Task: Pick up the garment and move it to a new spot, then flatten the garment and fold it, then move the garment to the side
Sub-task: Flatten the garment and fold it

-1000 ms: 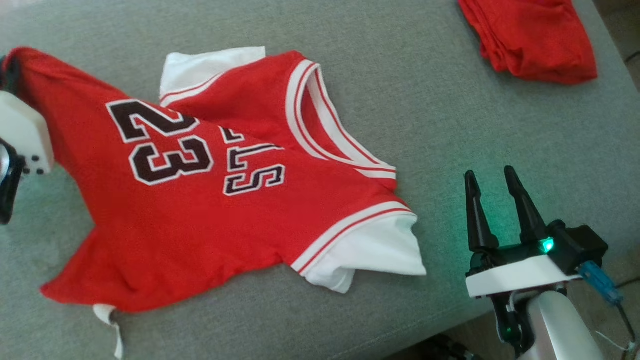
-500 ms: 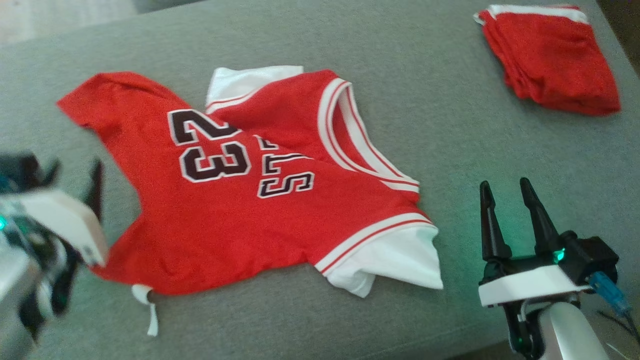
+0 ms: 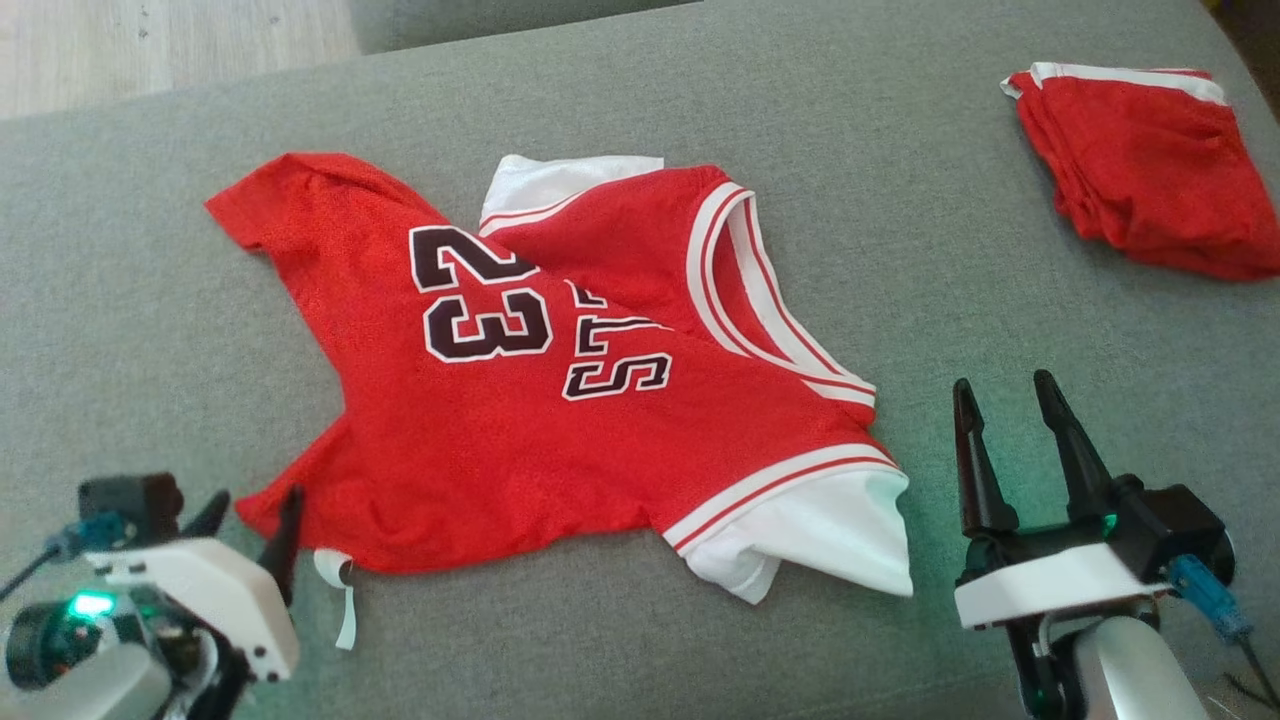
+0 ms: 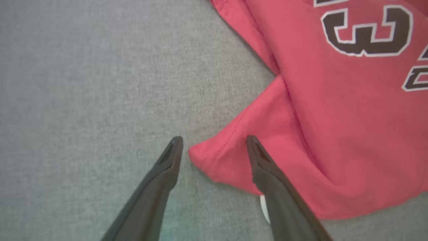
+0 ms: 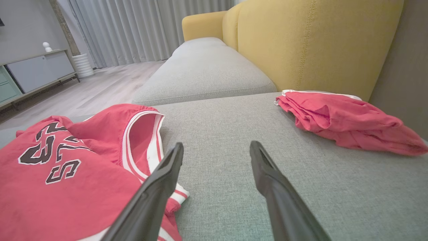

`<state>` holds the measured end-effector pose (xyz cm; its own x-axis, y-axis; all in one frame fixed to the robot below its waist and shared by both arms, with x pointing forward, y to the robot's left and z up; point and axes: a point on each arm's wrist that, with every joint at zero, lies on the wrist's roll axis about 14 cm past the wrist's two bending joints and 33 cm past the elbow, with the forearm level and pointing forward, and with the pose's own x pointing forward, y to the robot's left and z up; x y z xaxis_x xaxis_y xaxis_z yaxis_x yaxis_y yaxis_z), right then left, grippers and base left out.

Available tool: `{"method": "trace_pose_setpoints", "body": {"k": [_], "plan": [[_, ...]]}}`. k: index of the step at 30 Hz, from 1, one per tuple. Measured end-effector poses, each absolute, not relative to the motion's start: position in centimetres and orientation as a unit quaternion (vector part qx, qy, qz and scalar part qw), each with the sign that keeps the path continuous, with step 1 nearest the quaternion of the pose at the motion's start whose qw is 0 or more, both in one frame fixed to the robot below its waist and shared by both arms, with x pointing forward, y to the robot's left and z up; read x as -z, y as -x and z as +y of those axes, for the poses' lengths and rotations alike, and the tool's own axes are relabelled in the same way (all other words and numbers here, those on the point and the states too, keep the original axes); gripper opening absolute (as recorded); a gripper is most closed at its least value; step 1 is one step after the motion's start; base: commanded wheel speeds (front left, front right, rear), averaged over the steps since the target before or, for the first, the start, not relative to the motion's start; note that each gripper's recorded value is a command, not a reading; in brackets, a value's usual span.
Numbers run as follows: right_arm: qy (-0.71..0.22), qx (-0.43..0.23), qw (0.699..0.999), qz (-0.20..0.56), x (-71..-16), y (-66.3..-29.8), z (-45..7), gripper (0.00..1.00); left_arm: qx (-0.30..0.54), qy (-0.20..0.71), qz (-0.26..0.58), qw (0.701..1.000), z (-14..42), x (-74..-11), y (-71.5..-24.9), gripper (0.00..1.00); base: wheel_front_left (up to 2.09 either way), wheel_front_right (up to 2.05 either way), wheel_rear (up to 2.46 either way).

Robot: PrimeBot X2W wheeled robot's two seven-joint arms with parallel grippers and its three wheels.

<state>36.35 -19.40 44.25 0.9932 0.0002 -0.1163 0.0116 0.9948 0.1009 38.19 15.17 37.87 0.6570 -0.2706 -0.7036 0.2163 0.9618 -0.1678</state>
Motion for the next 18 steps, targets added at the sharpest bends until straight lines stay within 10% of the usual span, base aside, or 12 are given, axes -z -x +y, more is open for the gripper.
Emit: {"method": "trace_pose_setpoints", "body": {"k": [8,9,11,18], "plan": [[-0.052,0.008,0.997,0.065,-43.9,-35.6,-19.6,1.0,0.13,0.05,0.418,0.898,14.8,-36.2,-36.6,1.0,0.0,0.0,0.0],[-0.052,0.009,0.997,0.065,-43.9,-35.5,-19.6,1.0,0.129,0.051,0.416,0.899,14.8,-36.1,-36.7,0.89,0.0,0.0,0.0],[-0.051,0.01,0.997,0.065,-43.9,-35.5,-19.7,1.0,0.128,0.054,0.414,0.899,14.7,-35.9,-36.8,0.1,0.0,0.0,0.0],[-0.049,0.007,0.997,0.064,-44.0,-35.5,-19.6,1.0,0.122,0.067,0.38,0.915,14.5,-36.6,-37.3,0.0,0.0,0.0,0.0]]}}
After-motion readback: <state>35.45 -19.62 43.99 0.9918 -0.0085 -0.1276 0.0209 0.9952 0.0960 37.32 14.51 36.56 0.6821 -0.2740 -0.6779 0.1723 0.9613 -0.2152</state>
